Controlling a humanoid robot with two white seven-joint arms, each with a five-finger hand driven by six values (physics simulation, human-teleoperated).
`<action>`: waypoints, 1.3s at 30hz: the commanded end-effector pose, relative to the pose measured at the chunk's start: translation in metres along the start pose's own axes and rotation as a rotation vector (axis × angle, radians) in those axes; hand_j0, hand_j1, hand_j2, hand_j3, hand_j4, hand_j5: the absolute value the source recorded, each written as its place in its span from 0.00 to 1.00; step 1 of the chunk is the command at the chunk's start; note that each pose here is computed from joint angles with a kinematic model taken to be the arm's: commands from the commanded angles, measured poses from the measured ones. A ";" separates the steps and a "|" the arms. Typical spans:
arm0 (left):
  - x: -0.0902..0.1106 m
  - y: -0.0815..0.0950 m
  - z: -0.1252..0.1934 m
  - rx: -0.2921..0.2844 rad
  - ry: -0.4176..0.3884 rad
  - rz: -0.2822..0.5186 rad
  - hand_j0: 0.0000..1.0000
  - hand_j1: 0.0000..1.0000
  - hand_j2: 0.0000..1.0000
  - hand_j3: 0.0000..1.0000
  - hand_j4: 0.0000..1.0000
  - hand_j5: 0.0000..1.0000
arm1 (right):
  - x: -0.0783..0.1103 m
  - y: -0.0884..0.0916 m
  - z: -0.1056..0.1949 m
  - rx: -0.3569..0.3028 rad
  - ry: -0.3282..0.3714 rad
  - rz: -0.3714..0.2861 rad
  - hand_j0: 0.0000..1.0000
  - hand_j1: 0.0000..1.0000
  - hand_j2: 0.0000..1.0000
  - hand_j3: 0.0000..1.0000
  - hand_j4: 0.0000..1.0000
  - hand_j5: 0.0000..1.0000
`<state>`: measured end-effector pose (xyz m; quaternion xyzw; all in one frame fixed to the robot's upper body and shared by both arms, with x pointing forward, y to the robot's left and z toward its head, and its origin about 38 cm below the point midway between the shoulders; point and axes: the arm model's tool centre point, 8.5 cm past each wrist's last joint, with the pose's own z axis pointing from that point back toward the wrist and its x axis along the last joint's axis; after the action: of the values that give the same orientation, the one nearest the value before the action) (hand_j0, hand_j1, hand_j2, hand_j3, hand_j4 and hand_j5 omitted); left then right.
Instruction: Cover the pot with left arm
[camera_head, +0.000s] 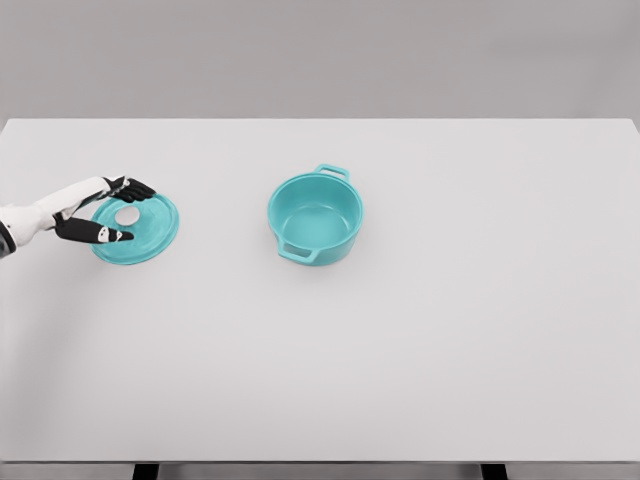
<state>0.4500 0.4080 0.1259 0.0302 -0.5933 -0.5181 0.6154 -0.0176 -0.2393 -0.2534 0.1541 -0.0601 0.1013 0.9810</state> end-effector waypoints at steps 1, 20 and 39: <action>-0.001 0.001 0.001 0.005 0.002 0.009 0.76 0.76 0.76 0.76 0.76 0.76 | 0.000 0.000 0.000 0.000 -0.001 0.001 1.00 1.00 1.00 1.00 1.00 1.00; -0.015 0.005 -0.002 0.041 0.048 0.033 0.76 0.76 0.76 0.76 0.76 0.76 | 0.000 0.000 0.000 0.000 -0.001 -0.001 1.00 1.00 1.00 1.00 1.00 1.00; -0.012 -0.002 -0.004 0.016 0.023 0.020 0.51 0.51 0.51 0.51 0.51 0.51 | 0.000 0.000 0.000 0.000 -0.001 0.001 1.00 1.00 1.00 1.00 1.00 1.00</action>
<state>0.4564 0.4151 0.1168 0.0390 -0.5917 -0.5006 0.6306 -0.0176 -0.2393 -0.2534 0.1541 -0.0602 0.1013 0.9810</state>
